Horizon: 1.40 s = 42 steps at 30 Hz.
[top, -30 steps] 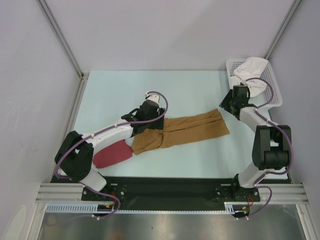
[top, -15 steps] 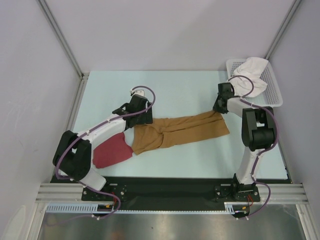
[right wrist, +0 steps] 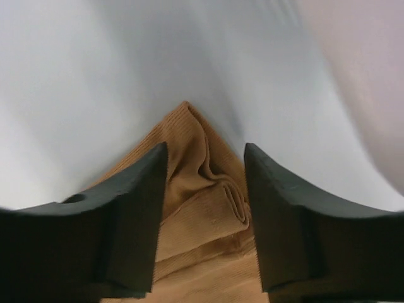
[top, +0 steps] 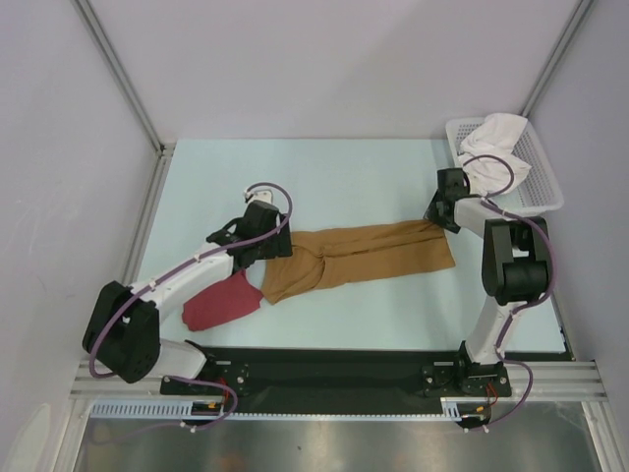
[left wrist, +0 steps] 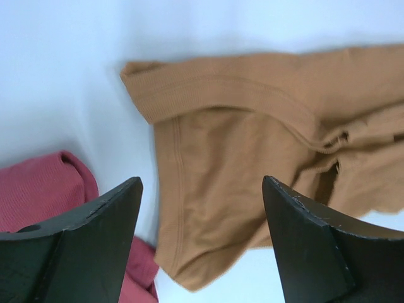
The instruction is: Fold and stack the tank tops
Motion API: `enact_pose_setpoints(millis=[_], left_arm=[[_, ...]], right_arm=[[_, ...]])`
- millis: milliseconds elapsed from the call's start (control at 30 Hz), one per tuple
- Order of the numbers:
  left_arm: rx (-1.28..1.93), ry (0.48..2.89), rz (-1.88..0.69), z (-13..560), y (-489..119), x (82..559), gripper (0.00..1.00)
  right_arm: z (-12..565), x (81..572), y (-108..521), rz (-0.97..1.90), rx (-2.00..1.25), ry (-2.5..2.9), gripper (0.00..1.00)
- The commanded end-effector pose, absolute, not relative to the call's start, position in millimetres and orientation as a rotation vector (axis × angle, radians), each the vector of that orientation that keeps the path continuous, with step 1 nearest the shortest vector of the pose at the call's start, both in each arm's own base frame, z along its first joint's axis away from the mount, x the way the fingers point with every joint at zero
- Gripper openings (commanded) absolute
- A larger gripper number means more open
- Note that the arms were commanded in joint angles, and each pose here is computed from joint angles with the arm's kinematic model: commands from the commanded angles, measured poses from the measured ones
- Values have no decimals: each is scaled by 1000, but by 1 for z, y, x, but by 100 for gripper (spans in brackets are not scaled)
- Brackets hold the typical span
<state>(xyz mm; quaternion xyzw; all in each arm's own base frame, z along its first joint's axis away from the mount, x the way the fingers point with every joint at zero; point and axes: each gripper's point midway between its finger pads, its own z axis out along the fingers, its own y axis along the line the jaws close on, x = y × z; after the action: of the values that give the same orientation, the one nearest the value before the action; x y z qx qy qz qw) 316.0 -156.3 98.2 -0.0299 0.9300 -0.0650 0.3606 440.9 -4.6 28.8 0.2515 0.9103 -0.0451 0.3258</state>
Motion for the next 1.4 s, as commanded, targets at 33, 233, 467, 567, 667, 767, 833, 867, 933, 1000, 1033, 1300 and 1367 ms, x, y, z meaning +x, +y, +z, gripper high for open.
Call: enact_pose_setpoints(millis=[33,233,467,567,667,767,833,867,933,1000,1033,1300,1367], left_arm=[[-55,2366,-231,115,-168,295,82],[-65,2372,-259,113,-158,274,84],[-120,2339,-302,120,-144,265,84],[-195,2289,-380,132,-130,268,83],[-256,2232,-405,146,-118,269,83],[-236,2219,-466,152,-123,264,83],[-173,2255,-484,146,-129,259,82],[-139,2308,-512,137,-135,254,81],[-111,2369,-553,127,-144,245,79],[-114,2421,-613,111,-154,232,77],[-97,2415,-641,109,-162,228,77],[-175,2482,-731,80,-188,197,74],[-201,2494,-736,77,-191,193,71]], right_arm=[[65,447,-9,-113,661,2270,60],[101,449,29,3,495,2229,61],[121,434,114,273,201,2248,55],[131,411,174,447,-23,2237,53],[135,377,229,559,-240,2222,51],[136,343,272,604,-399,2219,52],[130,333,275,593,-408,2245,52],[128,329,277,603,-405,2255,52],[125,329,272,595,-376,2267,52],[119,332,264,583,-335,2284,52],[117,334,262,581,-328,2288,52],[107,354,231,490,-222,2330,53],[106,360,219,484,-177,2330,53]])
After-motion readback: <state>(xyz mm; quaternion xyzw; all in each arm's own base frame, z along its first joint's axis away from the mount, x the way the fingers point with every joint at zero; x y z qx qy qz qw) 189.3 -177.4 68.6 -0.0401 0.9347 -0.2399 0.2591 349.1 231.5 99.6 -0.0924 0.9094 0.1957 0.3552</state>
